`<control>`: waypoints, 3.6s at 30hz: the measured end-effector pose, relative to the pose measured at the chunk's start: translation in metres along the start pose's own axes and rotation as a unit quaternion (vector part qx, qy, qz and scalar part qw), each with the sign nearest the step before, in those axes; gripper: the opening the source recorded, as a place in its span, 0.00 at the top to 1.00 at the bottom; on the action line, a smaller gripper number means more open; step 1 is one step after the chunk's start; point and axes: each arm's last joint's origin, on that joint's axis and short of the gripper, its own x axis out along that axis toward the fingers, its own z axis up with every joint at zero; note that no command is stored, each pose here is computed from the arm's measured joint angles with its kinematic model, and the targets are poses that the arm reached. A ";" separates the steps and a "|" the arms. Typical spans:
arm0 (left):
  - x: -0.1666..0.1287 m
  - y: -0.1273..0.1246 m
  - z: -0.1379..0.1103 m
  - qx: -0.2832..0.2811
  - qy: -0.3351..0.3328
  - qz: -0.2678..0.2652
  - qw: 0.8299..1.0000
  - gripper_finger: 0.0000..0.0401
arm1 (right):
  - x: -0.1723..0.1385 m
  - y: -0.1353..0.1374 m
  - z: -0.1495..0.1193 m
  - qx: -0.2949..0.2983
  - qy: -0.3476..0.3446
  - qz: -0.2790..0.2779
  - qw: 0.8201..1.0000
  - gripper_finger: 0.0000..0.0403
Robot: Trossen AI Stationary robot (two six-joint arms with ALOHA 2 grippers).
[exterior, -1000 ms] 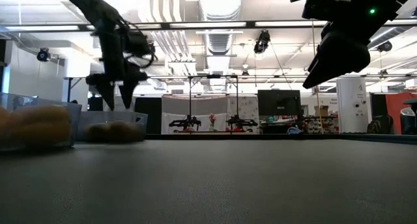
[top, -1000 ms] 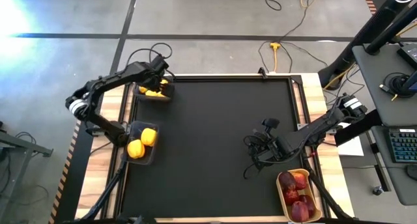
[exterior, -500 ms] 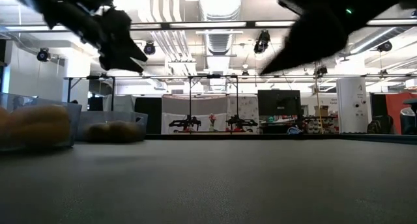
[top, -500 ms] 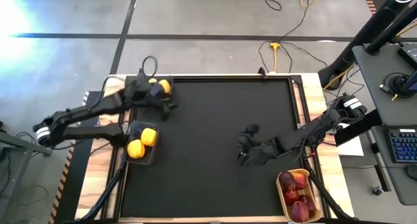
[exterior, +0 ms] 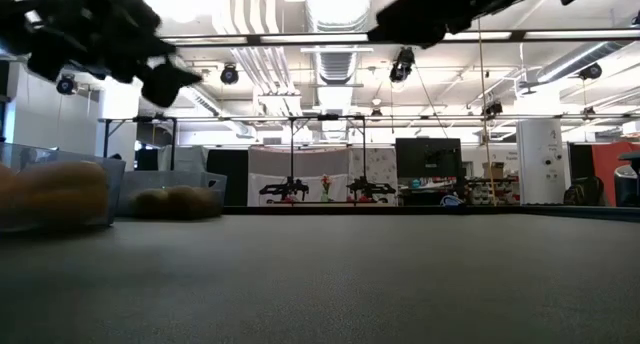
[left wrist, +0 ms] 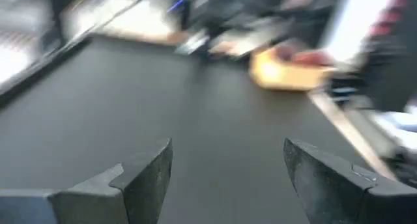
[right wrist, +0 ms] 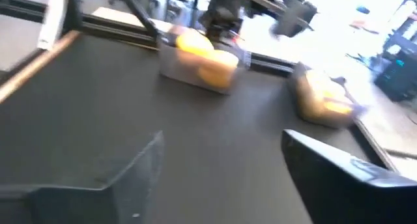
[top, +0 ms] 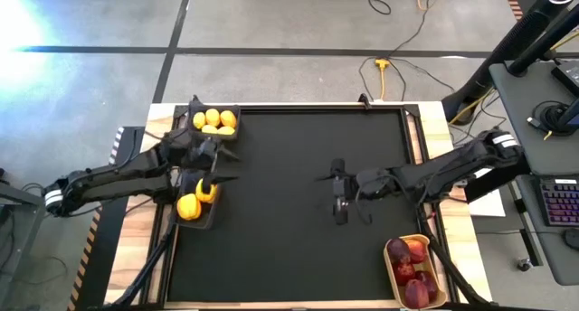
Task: Sort produce into baskets
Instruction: Return to Home Position
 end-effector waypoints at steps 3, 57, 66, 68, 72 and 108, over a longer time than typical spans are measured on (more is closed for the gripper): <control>-0.004 -0.007 -0.005 0.055 -0.060 -0.086 0.993 0.32 | -0.017 -0.015 0.003 -0.003 0.017 -0.011 1.000 0.33; -0.030 -0.024 -0.053 0.099 -0.185 -0.021 0.977 0.32 | -0.137 -0.013 -0.147 0.207 -0.062 0.054 0.975 0.97; -0.021 -0.046 -0.061 0.144 -0.156 -0.035 0.977 0.32 | -0.136 -0.013 -0.149 0.206 -0.054 0.054 0.976 0.97; -0.021 -0.046 -0.063 0.127 -0.148 -0.036 0.980 0.32 | -0.136 -0.013 -0.149 0.206 -0.054 0.054 0.976 0.97; -0.021 -0.045 -0.062 0.099 -0.152 -0.007 0.983 0.32 | -0.136 -0.013 -0.149 0.206 -0.054 0.053 0.976 0.97; -0.010 -0.039 -0.069 0.023 -0.081 0.059 0.995 0.32 | -0.136 -0.013 -0.149 0.206 -0.053 0.053 0.976 0.97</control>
